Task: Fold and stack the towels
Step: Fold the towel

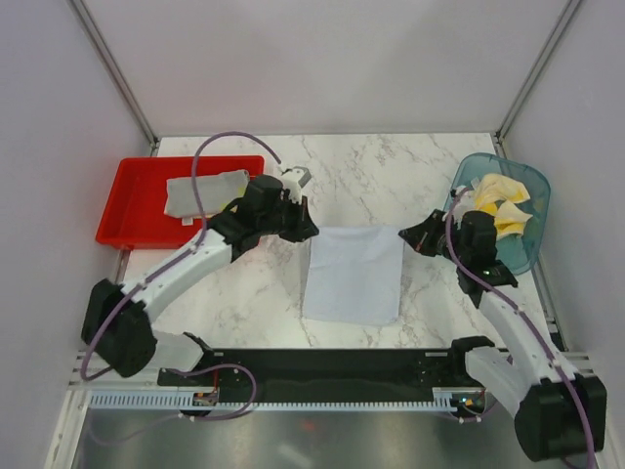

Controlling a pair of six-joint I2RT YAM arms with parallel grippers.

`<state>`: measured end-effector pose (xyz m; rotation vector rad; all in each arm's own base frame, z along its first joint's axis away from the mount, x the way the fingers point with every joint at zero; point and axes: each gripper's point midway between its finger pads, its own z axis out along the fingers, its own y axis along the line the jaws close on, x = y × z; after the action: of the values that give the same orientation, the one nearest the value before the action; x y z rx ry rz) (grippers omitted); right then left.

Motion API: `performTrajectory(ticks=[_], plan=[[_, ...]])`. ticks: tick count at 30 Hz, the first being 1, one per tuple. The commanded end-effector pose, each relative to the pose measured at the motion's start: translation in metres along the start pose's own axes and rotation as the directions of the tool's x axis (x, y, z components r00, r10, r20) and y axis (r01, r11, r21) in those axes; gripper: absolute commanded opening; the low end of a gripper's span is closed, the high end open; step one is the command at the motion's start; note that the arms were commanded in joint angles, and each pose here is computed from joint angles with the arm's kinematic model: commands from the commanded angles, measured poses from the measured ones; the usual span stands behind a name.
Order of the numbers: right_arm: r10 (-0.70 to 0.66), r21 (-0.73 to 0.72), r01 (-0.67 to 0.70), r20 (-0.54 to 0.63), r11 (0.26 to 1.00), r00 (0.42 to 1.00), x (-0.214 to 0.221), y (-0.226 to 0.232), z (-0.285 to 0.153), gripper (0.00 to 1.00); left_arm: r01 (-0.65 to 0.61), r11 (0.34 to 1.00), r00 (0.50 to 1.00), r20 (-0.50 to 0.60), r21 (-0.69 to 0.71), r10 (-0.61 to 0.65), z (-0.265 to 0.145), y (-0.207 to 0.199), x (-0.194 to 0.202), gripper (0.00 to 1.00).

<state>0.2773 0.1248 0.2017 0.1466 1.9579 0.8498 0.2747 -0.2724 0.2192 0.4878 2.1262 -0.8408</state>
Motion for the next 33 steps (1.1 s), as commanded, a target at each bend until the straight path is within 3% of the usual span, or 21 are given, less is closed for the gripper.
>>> performTrajectory(ticks=[1, 7, 13, 16, 19, 22, 24, 26, 29, 32, 33], plan=[[-0.005, 0.001, 0.005, 0.099, 1.0, 0.995, -0.019, -0.018, 0.038, 0.0, 0.03, 0.992, 0.998, -0.047, -0.126, -0.036, 0.05, 0.056, 0.012, 0.02], [0.004, 0.087, 0.004, -0.091, 0.996, 0.996, 0.013, -0.081, 0.124, 0.0, 0.097, 0.984, 0.987, -0.115, -0.148, -0.115, 0.118, 0.121, 0.007, 0.02], [-0.02, 0.093, 0.03, -0.11, 0.995, 0.994, 0.0, -0.096, 0.166, 0.02, 0.091, 0.989, 0.991, -0.086, -0.117, -0.101, 0.148, 0.143, -0.028, 0.05], [-0.026, 0.125, 0.042, -0.132, 0.991, 0.991, -0.004, -0.107, 0.183, 0.11, 0.078, 0.983, 0.989, -0.113, -0.163, -0.098, 0.163, 0.161, -0.03, 0.18], [-0.042, 0.175, 0.066, -0.141, 0.982, 0.989, -0.017, -0.113, 0.191, 0.33, 0.061, 0.974, 0.99, -0.114, -0.216, -0.088, 0.164, 0.176, -0.039, 0.49], [-0.064, 0.228, 0.101, -0.165, 0.968, 0.984, -0.032, -0.115, 0.189, 0.45, 0.044, 0.963, 0.992, -0.104, -0.267, -0.074, 0.156, 0.183, -0.051, 0.57], [-0.041, 0.305, 0.098, -0.189, 0.947, 0.981, -0.035, -0.12, 0.178, 0.46, 0.039, 0.954, 0.994, -0.088, -0.296, -0.068, 0.147, 0.184, -0.06, 0.6], [-0.032, 0.292, 0.085, -0.184, 0.953, 0.982, -0.042, -0.107, 0.167, 0.45, 0.038, 0.96, 0.996, -0.069, -0.277, -0.059, 0.135, 0.172, -0.069, 0.61], [-0.009, 0.22, 0.057, -0.213, 0.974, 0.977, -0.03, -0.076, 0.152, 0.36, 0.068, 0.976, 0.994, -0.07, -0.208, -0.084, 0.124, 0.151, -0.067, 0.61], [0.041, 0.139, 0.0, -0.288, 0.99, 0.957, 0.003, -0.051, 0.138, 0.05, 0.127, 0.984, 0.981, -0.131, -0.122, -0.143, 0.129, 0.136, -0.041, 0.59], [0.069, 0.122, -0.032, -0.312, 0.992, 0.947, 0.022, -0.05, 0.132, 0.0, 0.14, 0.986, 0.976, -0.157, -0.091, -0.153, 0.132, 0.129, -0.032, 0.58]])
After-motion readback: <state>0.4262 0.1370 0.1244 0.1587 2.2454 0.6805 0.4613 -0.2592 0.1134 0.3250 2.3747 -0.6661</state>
